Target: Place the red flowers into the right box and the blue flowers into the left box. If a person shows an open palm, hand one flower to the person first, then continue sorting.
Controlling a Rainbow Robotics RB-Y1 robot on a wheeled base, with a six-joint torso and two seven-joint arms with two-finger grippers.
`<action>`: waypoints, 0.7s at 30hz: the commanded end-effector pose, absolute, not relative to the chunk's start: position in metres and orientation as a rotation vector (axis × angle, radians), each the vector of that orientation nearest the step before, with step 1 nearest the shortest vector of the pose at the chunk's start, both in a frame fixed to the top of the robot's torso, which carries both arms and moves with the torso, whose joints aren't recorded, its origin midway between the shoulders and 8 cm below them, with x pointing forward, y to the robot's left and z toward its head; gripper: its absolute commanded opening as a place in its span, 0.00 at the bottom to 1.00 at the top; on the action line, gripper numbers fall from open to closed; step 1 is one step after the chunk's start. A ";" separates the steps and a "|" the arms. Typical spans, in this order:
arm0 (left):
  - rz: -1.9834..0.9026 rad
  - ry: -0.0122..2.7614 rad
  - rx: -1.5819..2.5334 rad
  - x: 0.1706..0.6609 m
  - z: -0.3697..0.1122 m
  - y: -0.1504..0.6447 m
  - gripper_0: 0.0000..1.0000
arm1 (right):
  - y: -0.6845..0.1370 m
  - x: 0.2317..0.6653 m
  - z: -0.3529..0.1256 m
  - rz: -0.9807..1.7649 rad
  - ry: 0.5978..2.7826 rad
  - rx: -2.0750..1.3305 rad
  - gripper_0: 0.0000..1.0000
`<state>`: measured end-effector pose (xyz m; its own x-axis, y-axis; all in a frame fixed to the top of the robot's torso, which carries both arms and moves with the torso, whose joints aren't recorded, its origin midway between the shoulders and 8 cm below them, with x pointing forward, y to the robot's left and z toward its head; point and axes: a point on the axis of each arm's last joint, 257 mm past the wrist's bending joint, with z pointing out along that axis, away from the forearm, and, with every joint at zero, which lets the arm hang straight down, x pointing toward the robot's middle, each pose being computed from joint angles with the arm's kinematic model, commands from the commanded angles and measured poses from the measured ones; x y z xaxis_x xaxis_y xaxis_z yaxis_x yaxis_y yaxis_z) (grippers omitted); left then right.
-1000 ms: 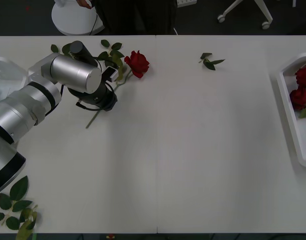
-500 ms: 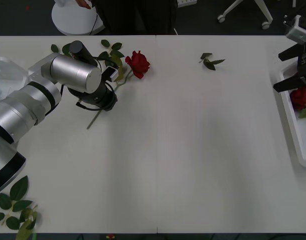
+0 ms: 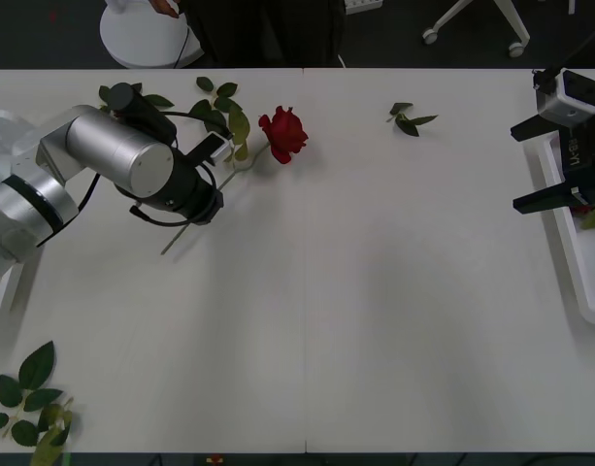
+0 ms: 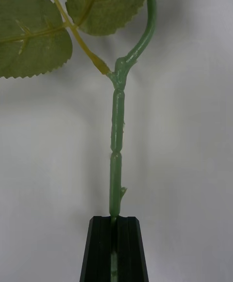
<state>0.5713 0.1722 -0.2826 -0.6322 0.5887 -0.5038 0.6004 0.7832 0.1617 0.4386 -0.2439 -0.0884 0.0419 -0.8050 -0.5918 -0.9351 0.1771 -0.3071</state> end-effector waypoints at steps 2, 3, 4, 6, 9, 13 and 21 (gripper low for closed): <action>0.013 2.387 0.955 0.549 -0.269 0.213 0.00 | -0.207 0.434 -0.068 0.265 1.599 -1.698 1.00; -0.005 2.375 0.951 0.544 -0.265 0.213 0.00 | -0.203 0.434 -0.067 0.268 1.569 -1.705 1.00; -0.016 2.366 0.946 0.542 -0.262 0.212 0.00 | -0.201 0.434 -0.066 0.273 1.561 -1.705 1.00; -0.063 2.328 0.940 0.533 -0.251 0.204 0.00 | -0.198 0.434 -0.066 0.314 1.564 -1.677 1.00; -0.118 2.293 0.911 0.522 -0.240 0.198 0.00 | -0.200 0.435 -0.067 0.360 1.582 -1.641 1.00; -0.194 2.216 0.850 0.507 -0.217 0.194 0.00 | -0.205 0.436 -0.070 0.414 1.614 -1.601 1.00; -0.431 1.987 0.694 0.494 -0.168 0.140 0.00 | -0.206 0.436 -0.069 0.419 1.616 -1.593 1.00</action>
<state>0.4950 0.1600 -0.1960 -0.4451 0.3664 -0.8171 0.6191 0.7852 0.0148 0.4366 -0.2121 -0.0770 0.1126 -0.6979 -0.7072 -0.9445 0.1459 -0.2944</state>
